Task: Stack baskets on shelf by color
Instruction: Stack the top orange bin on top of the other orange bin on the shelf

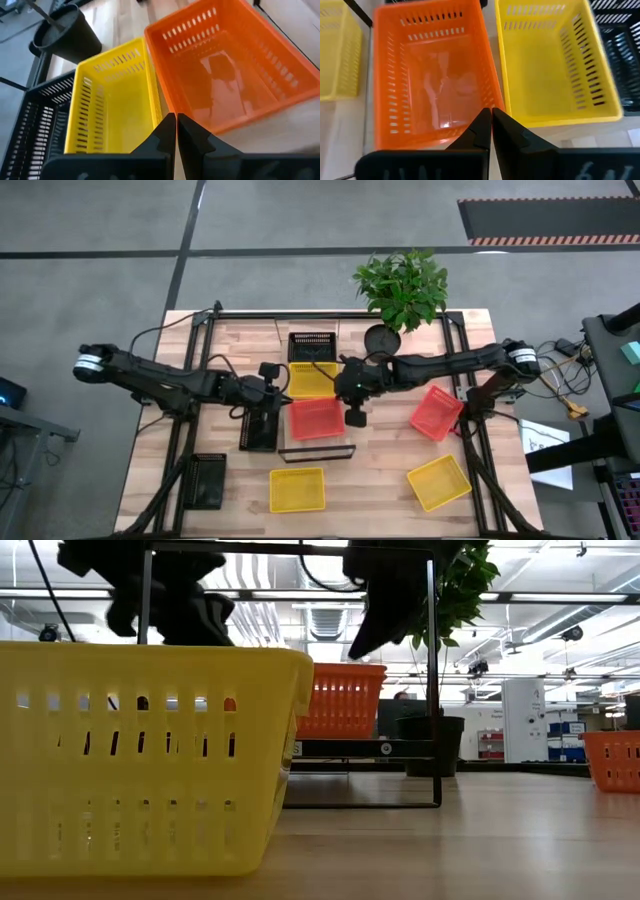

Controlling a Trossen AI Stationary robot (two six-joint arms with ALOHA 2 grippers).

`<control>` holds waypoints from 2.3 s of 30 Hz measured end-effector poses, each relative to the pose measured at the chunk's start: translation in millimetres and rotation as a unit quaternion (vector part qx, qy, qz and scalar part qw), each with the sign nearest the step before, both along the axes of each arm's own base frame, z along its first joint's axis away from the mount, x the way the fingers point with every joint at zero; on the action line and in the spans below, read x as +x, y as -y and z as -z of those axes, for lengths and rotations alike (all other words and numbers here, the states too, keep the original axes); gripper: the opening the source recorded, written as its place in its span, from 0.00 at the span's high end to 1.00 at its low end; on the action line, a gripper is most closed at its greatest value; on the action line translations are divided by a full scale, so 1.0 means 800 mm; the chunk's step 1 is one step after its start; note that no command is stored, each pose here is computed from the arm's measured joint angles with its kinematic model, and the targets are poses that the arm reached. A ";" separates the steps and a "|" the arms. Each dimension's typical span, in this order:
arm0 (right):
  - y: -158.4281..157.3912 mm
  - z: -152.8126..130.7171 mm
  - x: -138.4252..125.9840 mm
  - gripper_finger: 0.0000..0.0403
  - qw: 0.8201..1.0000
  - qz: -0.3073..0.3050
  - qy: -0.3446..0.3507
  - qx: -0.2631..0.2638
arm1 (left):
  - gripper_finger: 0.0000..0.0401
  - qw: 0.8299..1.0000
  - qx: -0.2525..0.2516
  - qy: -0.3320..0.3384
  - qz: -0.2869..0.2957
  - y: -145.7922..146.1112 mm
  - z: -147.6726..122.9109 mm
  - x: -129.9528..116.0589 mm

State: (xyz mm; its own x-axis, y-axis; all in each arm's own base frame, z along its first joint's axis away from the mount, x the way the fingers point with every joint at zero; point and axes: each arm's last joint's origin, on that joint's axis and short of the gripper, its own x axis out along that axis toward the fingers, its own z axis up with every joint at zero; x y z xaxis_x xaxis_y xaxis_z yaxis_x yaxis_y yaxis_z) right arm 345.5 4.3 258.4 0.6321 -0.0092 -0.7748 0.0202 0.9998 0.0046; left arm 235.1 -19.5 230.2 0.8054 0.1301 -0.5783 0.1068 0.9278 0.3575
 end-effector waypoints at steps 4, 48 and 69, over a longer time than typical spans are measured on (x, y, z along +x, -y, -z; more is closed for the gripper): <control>0.006 0.013 0.005 0.98 1.000 0.000 0.002 -0.005 | 1.00 1.000 0.000 0.004 -0.009 -0.005 0.010 0.003; 0.020 0.035 0.013 0.98 1.000 -0.012 -0.020 0.005 | 1.00 0.996 -0.077 -0.003 0.046 0.000 0.020 0.001; 0.020 0.034 0.014 0.98 1.000 -0.014 -0.013 0.003 | 1.00 0.999 0.001 -0.034 -0.017 -0.010 0.039 0.011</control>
State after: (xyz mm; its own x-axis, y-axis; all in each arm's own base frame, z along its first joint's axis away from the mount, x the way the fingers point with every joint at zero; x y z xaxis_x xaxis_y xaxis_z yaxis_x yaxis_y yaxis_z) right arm 356.6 -11.5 231.2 0.6109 0.0132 -0.7916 -0.0072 0.9999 0.0111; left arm 244.0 -11.2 199.3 0.7587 0.1585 -0.6318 0.0994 0.9304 0.3528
